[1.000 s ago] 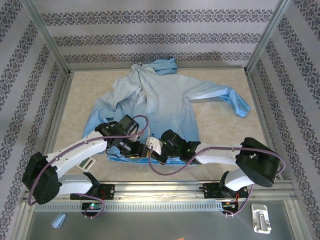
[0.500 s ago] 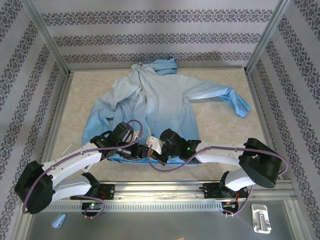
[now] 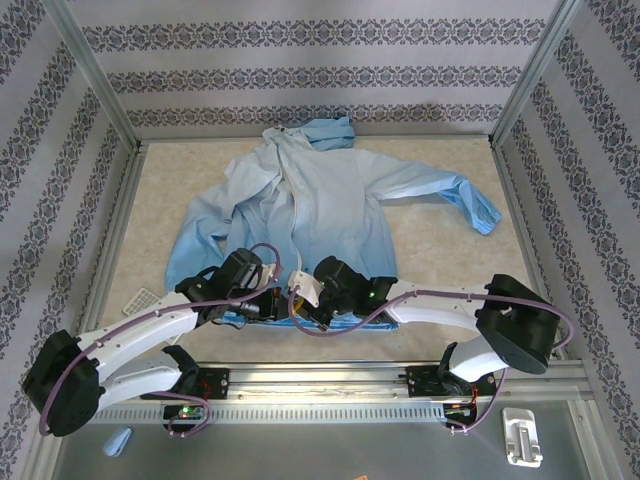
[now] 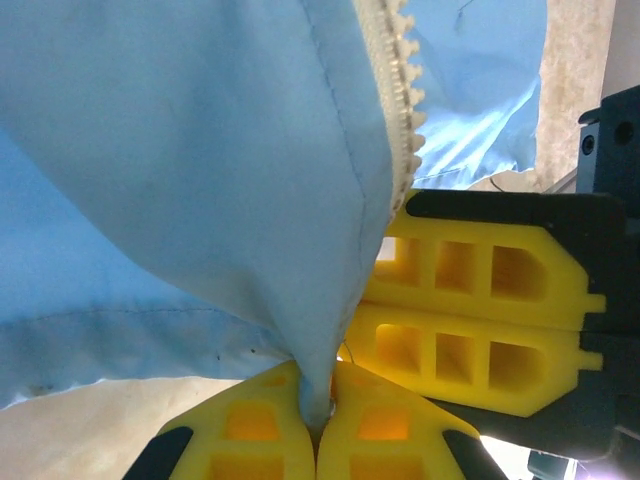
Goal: Zip up the jacket
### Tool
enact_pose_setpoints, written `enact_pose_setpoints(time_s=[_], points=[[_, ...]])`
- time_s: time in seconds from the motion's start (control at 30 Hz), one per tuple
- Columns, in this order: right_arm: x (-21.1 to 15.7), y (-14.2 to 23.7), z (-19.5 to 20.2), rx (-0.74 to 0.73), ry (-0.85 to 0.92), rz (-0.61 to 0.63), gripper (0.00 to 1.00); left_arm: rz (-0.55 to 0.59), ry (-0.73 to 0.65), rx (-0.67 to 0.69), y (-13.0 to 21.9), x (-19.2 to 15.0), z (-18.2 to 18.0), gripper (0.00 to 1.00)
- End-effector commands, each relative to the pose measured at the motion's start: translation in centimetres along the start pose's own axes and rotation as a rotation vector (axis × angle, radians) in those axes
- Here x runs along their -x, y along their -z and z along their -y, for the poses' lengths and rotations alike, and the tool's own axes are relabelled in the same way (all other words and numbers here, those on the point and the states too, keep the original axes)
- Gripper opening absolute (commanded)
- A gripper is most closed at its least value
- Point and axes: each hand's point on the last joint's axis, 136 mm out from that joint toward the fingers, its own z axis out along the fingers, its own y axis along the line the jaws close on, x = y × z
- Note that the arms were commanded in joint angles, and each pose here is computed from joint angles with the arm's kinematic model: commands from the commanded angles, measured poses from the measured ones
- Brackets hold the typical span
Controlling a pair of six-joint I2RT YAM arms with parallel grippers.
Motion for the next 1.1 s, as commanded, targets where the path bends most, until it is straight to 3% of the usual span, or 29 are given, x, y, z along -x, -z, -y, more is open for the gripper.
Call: enact_pose_setpoints(time_s=[0.0, 0.5, 0.7, 0.93, 1.07], points=[[1.8, 0.1, 0.4, 0.002, -0.031, 0.022, 0.00, -0.072, 0.035, 0.070, 0.0, -2.4, -2.2, 0.00], [2.4, 0.3, 1.9, -0.046, 0.000, -0.035, 0.00, -0.115, 0.062, 0.076, 0.5, -4.3, -3.1, 0.00], [2.9, 0.1, 0.9, -0.001, 0.002, -0.008, 0.00, -0.042, 0.042, 0.025, 0.9, -3.3, -2.1, 0.00], [2.4, -0.4, -1.3, 0.074, 0.014, -0.002, 0.00, 0.053, 0.035, -0.040, 1.3, -2.1, -1.3, 0.33], [2.3, -0.5, -1.6, 0.087, 0.006, 0.000, 0.00, 0.112, 0.046, -0.055, 1.8, -1.3, -1.2, 0.46]])
